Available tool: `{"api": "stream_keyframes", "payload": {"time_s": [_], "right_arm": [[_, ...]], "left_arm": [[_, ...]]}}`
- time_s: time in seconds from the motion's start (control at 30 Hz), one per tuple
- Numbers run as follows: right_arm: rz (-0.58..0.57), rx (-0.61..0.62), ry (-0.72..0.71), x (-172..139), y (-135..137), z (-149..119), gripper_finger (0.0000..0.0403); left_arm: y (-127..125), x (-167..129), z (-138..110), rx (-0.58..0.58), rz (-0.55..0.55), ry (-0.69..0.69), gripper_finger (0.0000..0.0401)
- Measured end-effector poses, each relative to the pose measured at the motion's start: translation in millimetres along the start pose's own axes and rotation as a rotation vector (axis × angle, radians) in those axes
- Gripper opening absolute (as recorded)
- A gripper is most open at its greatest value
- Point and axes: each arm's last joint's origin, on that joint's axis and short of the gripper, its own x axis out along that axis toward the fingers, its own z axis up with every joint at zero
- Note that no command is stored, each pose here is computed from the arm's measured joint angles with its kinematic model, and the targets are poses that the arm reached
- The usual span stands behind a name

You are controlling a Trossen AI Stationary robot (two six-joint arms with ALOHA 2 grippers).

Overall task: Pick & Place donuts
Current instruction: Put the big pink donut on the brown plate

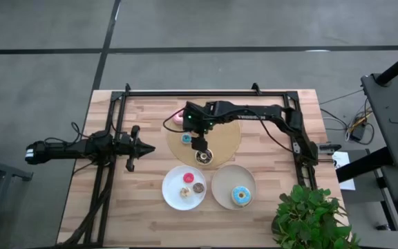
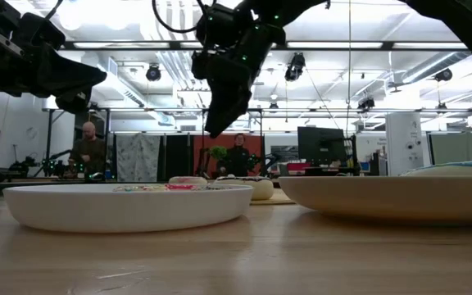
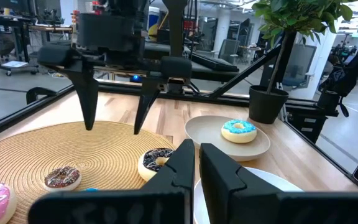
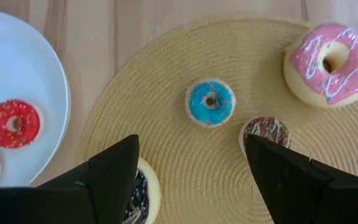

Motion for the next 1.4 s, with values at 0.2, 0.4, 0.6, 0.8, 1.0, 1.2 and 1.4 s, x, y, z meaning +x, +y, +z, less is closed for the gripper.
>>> {"api": "stream_keyframes", "payload": {"time_s": [0.2,0.4,0.6,0.8,1.0,1.2,1.4], "right_arm": [[0.009,-0.020,-0.008,-0.9,9.9,-16.8,0.0276],[0.011,-0.075,-0.139,-17.3,26.6,-36.5,0.0253],[0.016,-0.077,-0.295,-31.6,39.4,-62.1,0.0226],[0.014,-0.066,-0.356,-45.8,42.8,-88.6,0.0208],[0.009,-0.072,-0.429,-58.2,44.7,-115.0,0.0195],[0.007,-0.074,-0.444,-66.9,46.5,-142.7,0.0181],[0.008,-0.084,-0.509,-75.9,49.8,-165.9,0.0164]], "left_arm": [[0.0,0.0,0.0,0.000,0.000,0.000,0.0000],[0.0,0.0,0.0,0.000,0.000,0.000,0.0000],[0.0,0.0,-0.1,0.000,0.000,0.000,0.0000],[0.0,0.0,-0.1,0.000,0.000,0.000,0.0000],[0.0,0.0,-0.1,0.000,0.000,0.000,0.0000],[0.0,0.0,-0.1,0.000,0.000,0.001,0.0000],[0.0,0.0,-0.1,0.000,0.000,0.000,0.0000]]}}
